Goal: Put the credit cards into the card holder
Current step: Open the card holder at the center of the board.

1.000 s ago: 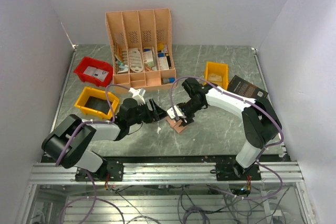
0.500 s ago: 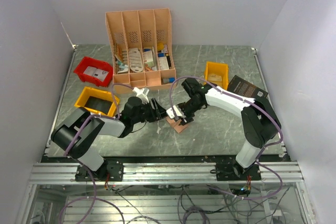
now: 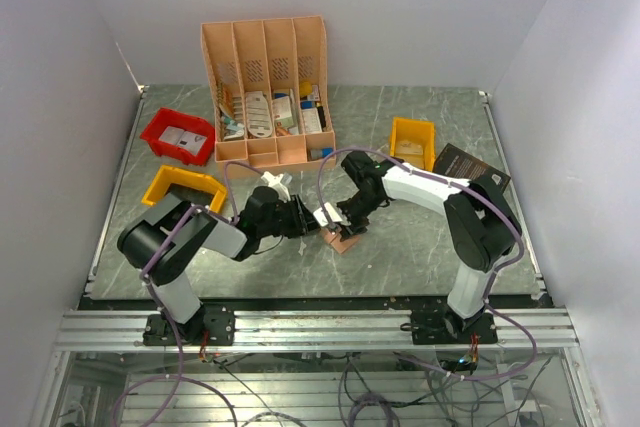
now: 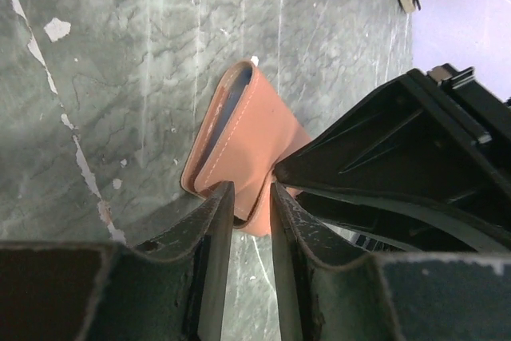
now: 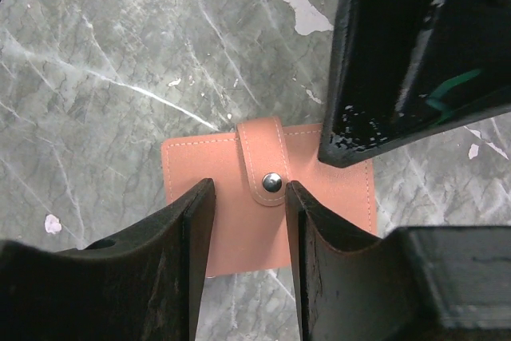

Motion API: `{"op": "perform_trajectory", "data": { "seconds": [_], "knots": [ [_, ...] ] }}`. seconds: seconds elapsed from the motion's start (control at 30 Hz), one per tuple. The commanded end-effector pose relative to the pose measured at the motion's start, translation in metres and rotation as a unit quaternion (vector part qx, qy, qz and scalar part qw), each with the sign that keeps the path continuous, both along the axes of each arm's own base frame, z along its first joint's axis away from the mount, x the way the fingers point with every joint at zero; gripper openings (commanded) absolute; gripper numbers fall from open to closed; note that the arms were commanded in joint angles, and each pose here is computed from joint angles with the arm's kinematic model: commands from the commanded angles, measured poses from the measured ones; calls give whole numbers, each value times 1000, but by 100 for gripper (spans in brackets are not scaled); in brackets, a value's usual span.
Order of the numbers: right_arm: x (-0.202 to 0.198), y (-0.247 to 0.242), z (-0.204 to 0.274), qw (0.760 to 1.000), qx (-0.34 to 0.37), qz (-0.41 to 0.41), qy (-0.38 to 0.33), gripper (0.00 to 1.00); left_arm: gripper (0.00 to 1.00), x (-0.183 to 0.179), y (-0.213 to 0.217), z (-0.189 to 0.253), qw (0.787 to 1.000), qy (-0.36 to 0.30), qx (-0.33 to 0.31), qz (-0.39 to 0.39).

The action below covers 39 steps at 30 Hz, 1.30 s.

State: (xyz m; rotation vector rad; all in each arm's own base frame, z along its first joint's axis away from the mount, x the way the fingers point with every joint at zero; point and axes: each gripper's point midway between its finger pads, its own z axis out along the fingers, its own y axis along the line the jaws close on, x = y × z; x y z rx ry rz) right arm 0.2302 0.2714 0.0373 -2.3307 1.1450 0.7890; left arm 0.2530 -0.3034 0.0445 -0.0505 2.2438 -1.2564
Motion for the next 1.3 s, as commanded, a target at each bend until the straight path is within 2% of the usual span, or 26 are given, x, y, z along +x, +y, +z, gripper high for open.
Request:
{"op": "perform_trajectory", "data": {
  "seconds": [0.0,0.7,1.27],
  "knots": [
    [-1,4,0,1000,-2,0,13,41,36,4,-19,15,999,-30,-30,-25],
    [3,15,2,999,7,-26,41,42,29,-6,1,-22,1000,-2,30,-7],
    [-1,6,-16,998,-22,-25,52,41,27,-8,4,-28,999,2,39,-6]
  ]
}}
